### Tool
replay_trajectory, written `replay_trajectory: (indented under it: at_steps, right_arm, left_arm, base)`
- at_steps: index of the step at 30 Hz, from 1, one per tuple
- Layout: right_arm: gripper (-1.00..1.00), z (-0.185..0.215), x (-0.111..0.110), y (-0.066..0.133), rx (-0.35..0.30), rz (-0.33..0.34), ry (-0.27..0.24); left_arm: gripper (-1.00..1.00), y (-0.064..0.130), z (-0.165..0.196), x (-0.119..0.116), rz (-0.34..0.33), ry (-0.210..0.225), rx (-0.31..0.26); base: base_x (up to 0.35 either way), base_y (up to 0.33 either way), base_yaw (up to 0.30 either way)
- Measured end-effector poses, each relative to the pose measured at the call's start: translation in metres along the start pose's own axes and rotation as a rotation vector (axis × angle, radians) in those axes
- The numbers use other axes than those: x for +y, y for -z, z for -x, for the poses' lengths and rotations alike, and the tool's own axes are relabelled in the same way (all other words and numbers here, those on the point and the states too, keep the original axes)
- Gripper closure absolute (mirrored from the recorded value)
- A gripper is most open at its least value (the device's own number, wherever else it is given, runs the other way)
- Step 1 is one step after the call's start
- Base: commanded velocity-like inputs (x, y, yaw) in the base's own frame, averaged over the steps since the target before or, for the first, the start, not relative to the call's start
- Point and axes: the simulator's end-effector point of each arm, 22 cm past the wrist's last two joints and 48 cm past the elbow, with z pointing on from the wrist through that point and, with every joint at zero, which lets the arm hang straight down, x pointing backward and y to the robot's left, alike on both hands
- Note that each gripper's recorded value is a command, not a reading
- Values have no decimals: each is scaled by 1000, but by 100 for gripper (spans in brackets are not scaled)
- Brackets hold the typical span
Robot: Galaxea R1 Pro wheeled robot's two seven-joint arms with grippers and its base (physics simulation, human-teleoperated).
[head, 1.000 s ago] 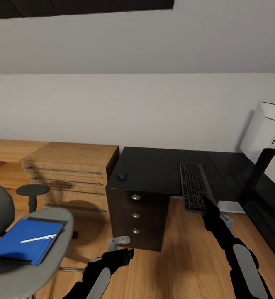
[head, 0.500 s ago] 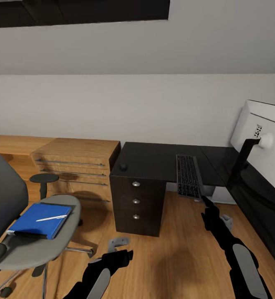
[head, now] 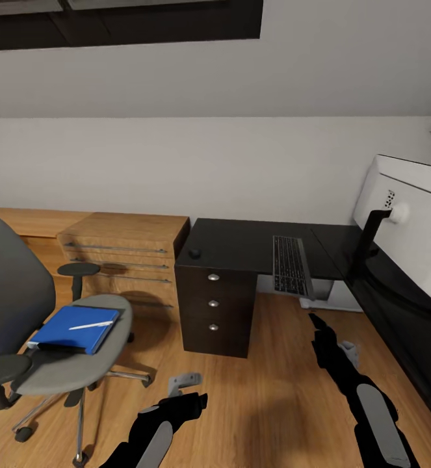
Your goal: In the bedroom, organize the workspace by keeping the computer under the desk, ensuring the monitor is on the desk, placing the keyboard on the desk next to the monitor, placing the mouse on the desk next to the keyboard, moving the folder from the swivel chair onto the desk next to the mouse, stacking the notebook on top of the folder with the pen on top of the notebook, and positioning the swivel chair next to the desk.
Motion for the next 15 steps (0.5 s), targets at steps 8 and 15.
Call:
replay_trajectory:
  at_steps: [8, 15]
  right_arm:
    - [-100, -19, -36, -1, 34, -154, 179]
    - [-100, -106, -82, 4, 198, -285, 474]
  left_arm:
    - [-100, 5, 5, 0, 4, 1, -2]
    - [-100, 11, 5, 6, 22, 4, 18]
  base:
    - [-12, 0, 0]
    - [0, 0, 0]
